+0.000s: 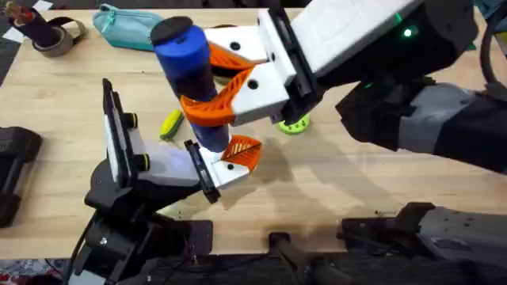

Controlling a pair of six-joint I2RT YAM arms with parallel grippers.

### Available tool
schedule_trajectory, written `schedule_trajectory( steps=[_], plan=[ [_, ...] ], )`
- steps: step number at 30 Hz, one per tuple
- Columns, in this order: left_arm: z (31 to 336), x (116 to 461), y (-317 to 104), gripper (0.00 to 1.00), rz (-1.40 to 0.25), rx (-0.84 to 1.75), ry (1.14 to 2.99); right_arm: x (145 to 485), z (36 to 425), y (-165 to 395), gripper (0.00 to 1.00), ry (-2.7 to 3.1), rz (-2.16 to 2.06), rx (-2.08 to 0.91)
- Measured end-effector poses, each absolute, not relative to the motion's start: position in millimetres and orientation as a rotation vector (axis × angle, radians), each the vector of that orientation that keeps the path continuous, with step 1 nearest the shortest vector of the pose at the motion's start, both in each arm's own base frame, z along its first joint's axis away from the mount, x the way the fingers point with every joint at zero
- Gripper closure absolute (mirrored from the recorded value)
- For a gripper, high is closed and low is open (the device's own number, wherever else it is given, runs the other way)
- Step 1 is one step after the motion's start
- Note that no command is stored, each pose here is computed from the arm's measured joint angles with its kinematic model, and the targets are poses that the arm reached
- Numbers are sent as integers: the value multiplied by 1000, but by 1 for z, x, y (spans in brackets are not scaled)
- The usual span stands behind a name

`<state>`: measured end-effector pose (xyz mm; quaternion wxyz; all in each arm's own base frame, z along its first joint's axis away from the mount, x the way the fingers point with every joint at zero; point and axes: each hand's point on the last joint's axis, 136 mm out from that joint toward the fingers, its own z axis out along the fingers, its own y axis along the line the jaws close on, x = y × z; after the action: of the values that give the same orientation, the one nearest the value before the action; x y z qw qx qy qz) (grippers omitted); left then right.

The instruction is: Pick up the gripper from the table and insert it into the empty holder that is missing its gripper. Then pick up a screw, insert it into the mounting hole, and use the screwdriver to tighten it. Finally, clean up the table by picking up the vegetable and placing it into the bucket.

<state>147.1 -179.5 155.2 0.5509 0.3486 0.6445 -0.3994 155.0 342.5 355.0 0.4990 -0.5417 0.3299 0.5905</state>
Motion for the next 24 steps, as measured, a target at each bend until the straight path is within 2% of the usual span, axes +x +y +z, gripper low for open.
schedule_trajectory(
  steps=[24],
  plan=[
    [155,147,-180,989,-945,825,1525,157,353,340,970,799,1420,-1308]
  ],
)
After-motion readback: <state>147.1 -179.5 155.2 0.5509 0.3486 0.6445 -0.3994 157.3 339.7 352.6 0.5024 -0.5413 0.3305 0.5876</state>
